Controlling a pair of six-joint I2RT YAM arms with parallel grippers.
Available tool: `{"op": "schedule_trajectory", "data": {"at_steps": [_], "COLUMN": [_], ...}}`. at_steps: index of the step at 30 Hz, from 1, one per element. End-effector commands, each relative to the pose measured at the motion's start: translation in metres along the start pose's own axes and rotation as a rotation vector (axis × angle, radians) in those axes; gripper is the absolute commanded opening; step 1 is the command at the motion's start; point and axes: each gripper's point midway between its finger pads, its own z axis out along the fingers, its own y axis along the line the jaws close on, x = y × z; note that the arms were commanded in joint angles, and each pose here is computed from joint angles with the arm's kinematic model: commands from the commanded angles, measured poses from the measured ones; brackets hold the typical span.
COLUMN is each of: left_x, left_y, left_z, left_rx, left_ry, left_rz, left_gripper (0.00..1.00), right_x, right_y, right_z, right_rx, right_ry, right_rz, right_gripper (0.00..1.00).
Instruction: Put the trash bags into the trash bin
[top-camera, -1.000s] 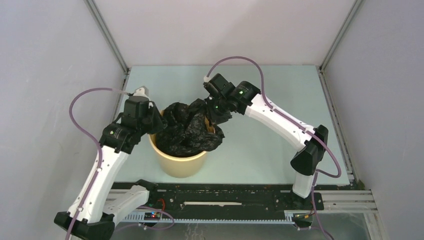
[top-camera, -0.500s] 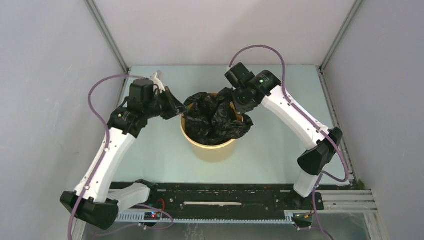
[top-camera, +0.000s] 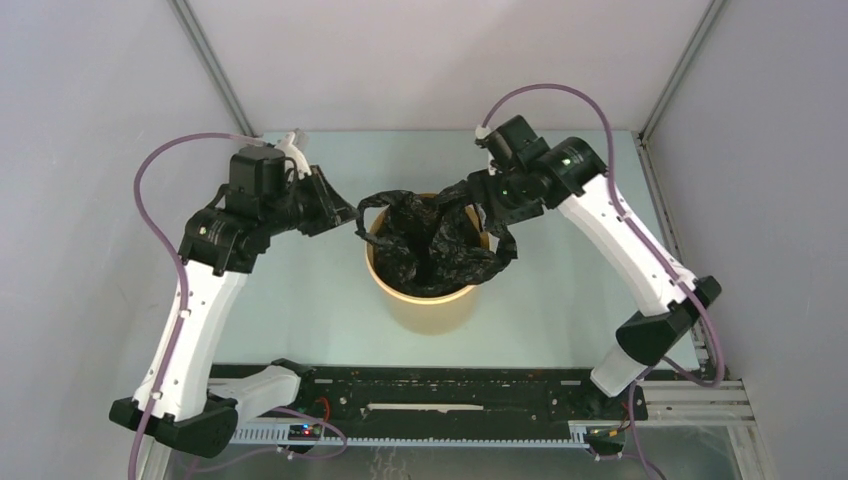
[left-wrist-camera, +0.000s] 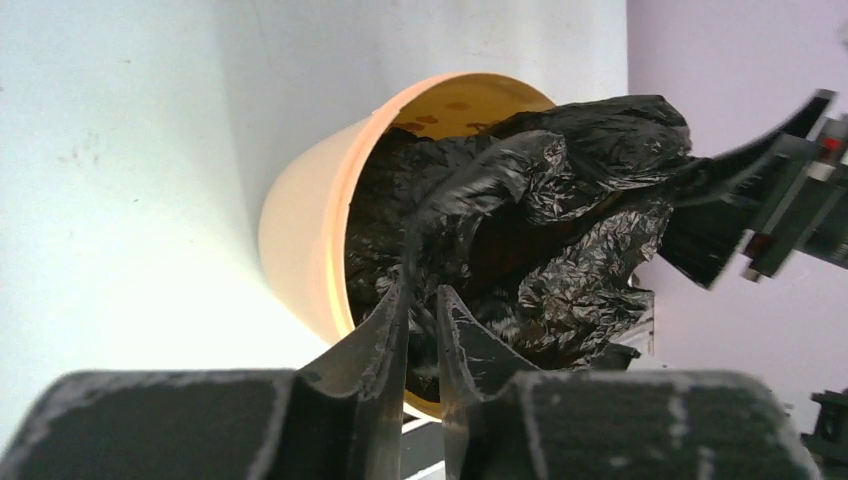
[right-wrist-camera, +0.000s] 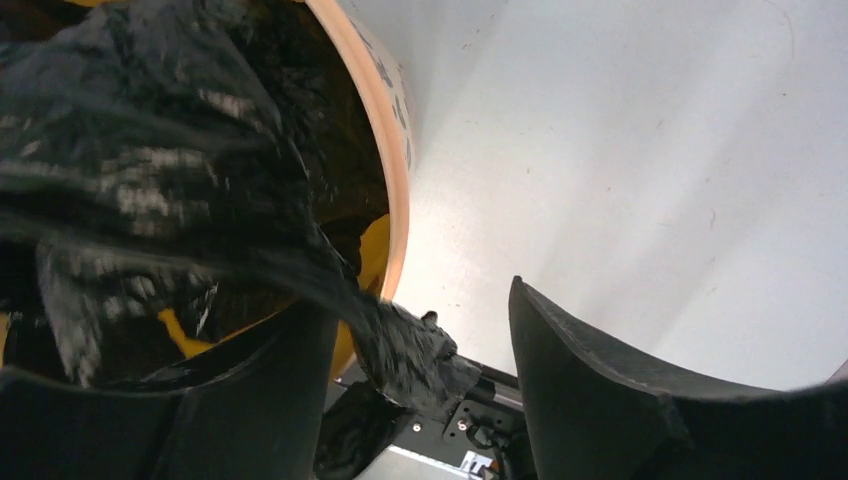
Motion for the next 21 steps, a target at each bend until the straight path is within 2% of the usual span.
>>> {"op": "schedule_trajectory", "data": {"at_steps": [1, 3, 6, 8, 11, 13, 16, 18, 21], "left_x": [-0.015, -0.017, -0.016, -0.01, 0.007, 0.013, 0.023, 0.024, 0.026], "left_y": [0.006, 0.007, 0.007, -0.003, -0.011, -0.007, -0.008, -0.013, -0.004], "left_z": [-0.019, -0.022, -0.026, -0.027, -0.022, -0.015, 0.003, 0.012, 0.025], "left_rx": [-0.068, -0.078, -0.076, -0.019, 0.057, 0.069, 0.107, 0.11, 0.017], "left_ry": [-0.072, -0.093, -0.105, -0.086, -0.049, -0.052, -0.03, -0.034, -0.036], "left_rz": [0.008, -0.017, -0.067, -0.104, -0.167, -0.207, -0.316, -0.34, -0.349], "left_gripper": [0.25, 0.34, 0.59, 0.66, 0.84, 0.92, 0.93, 0.92, 0.79], "right_x": [0.005, 0.008, 0.013, 0.017, 0.024, 0.028, 0.034, 0.037, 0.041], "right_y": [0.004, 0.004, 0.002, 0.005, 0.011, 0.011, 0.015, 0.025, 0.036], "right_z": [-0.047, -0.056, -0.07, -0.078, -0.083, -0.081, -0.076, -0.073, -0.065], "right_rx": [-0.076, -0.082, -0.097, -0.134, -0.216, -0.273, -0.378, -0.448, -0.514], "right_ry": [-0.072, -0.087, -0.119, -0.139, -0.163, -0.167, -0.164, -0.173, -0.151], "right_rz": [0.065, 0.126, 0.21, 0.243, 0.278, 0.336, 0.507, 0.605, 0.717], "right_gripper": [0.74, 0.78, 0.82, 0.83, 0.84, 0.84, 0.84, 0.85, 0.84]}}
